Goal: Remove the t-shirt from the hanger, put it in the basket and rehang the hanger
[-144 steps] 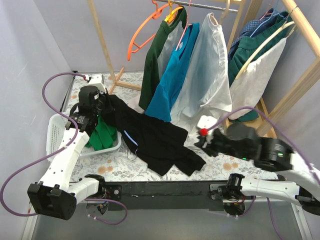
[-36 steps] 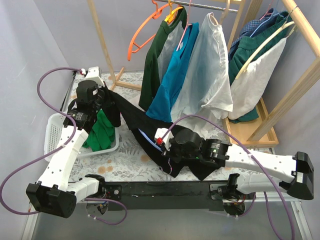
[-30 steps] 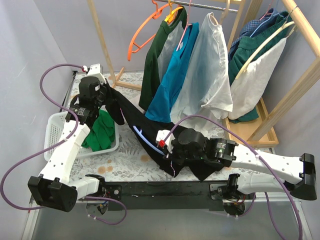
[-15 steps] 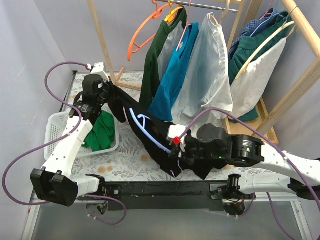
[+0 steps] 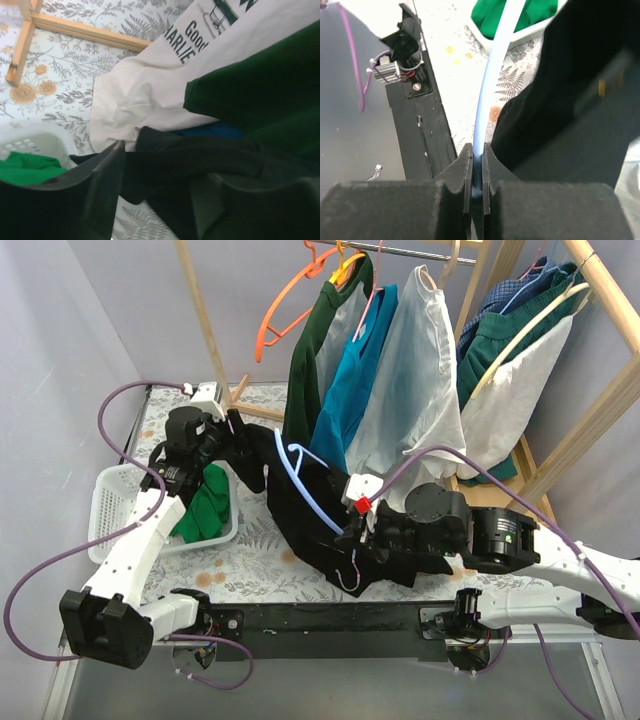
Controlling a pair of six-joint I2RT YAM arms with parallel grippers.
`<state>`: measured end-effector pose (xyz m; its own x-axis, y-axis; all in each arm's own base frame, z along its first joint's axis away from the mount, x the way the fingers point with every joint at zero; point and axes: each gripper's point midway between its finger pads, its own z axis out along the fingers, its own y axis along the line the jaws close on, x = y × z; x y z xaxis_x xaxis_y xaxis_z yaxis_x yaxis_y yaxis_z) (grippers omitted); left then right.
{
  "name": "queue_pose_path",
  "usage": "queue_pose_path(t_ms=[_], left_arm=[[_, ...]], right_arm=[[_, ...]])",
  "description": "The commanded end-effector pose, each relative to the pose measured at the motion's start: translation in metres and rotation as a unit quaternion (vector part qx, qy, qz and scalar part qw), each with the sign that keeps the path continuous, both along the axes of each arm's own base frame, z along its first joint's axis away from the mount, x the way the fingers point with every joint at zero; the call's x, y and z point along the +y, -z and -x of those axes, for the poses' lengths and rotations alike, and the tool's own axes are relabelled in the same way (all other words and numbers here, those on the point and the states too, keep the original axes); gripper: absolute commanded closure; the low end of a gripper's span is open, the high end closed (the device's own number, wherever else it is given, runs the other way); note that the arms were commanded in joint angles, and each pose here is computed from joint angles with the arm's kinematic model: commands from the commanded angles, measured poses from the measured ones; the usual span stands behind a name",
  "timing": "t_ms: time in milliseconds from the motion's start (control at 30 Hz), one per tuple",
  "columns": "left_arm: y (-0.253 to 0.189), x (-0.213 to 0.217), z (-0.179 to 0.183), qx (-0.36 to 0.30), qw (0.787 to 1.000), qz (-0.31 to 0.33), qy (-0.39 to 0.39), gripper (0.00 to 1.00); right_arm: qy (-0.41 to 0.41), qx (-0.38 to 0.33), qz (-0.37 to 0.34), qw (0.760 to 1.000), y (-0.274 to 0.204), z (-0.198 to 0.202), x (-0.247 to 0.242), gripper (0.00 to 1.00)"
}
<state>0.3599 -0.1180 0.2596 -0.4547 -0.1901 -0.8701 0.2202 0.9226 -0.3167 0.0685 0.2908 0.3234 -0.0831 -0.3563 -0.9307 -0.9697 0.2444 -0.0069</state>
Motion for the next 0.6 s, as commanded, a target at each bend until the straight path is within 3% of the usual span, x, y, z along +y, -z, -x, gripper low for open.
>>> queue_pose_path(t_ms=[0,100,400,533,567], left_arm=[[-0.038,0.002,0.022,-0.065,0.998,0.000,0.023,0.42],[-0.053,-0.003,0.045,-0.076,0.996,0.006,0.055,0.31],[-0.115,-0.026,0.126,-0.137,0.975,0.090,0.148,0.26],[-0.125,-0.026,0.151,-0.181,0.964,0.081,0.178,0.18],[-0.127,-0.034,0.163,-0.186,0.955,0.084,0.214,0.17]], right_arm=[[0.038,-0.010,-0.070,0.997,-0.047,-0.014,0.020,0.99],[0.046,-0.006,-0.054,0.997,-0.038,-0.018,0.026,0.99],[0.063,-0.012,-0.059,0.996,-0.028,-0.030,0.042,0.99],[0.066,-0.011,-0.057,0.996,-0.025,-0.039,0.047,0.99],[0.065,-0.007,-0.053,0.996,-0.023,-0.043,0.049,0.99]])
